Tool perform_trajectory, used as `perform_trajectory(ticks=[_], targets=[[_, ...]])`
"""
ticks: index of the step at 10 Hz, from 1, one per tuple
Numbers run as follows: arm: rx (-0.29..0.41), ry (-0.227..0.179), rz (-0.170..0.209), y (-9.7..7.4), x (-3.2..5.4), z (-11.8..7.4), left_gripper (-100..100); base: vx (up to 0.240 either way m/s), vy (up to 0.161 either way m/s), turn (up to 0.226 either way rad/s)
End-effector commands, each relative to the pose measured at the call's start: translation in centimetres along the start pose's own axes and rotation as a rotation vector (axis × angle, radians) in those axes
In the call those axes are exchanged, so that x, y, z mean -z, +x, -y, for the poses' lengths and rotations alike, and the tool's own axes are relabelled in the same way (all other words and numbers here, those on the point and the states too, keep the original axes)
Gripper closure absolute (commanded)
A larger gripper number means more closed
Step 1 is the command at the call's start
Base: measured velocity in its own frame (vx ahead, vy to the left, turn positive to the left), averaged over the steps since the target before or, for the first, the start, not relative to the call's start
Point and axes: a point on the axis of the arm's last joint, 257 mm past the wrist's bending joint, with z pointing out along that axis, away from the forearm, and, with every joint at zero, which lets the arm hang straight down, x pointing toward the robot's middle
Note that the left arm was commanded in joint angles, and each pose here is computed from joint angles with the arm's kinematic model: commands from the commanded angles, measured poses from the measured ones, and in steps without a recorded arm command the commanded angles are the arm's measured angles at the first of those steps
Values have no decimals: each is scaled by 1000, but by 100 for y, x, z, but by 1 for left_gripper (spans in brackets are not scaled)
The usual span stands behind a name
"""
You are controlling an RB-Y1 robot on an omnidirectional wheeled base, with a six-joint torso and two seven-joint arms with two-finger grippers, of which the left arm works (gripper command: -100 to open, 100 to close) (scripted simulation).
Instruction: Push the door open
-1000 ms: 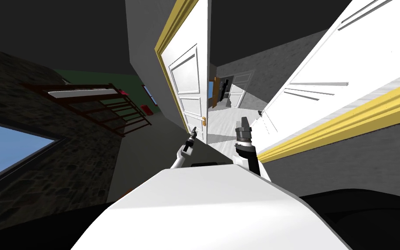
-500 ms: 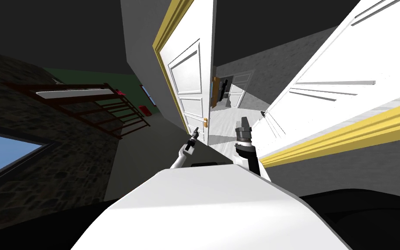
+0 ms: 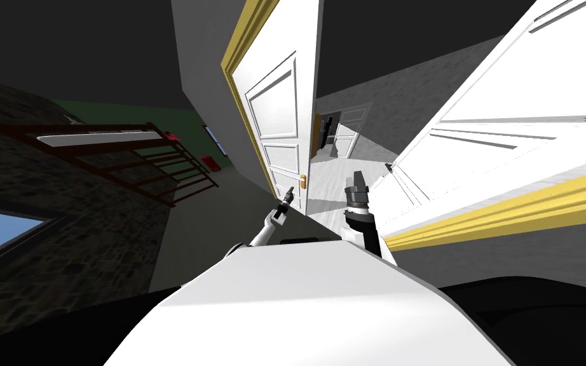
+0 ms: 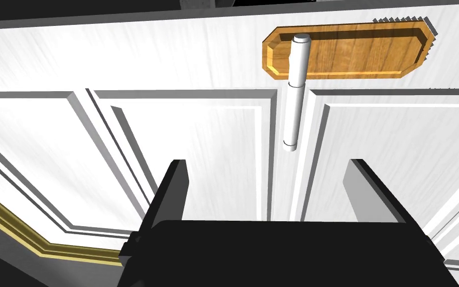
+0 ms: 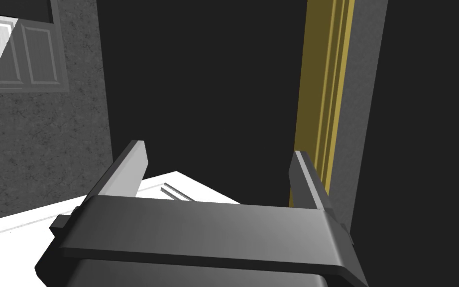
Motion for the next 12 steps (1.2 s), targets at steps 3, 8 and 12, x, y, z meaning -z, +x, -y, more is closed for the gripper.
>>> perform_trajectory(ticks=[3,8,12], targets=[[13,-38,-43,174,-89,-146,-100,137,103,-35],[25,-81,-92,393,-198,-294,-100,123,78,-29],[17,-100,-99,377,-211,-363,-100,112,63,-28]])
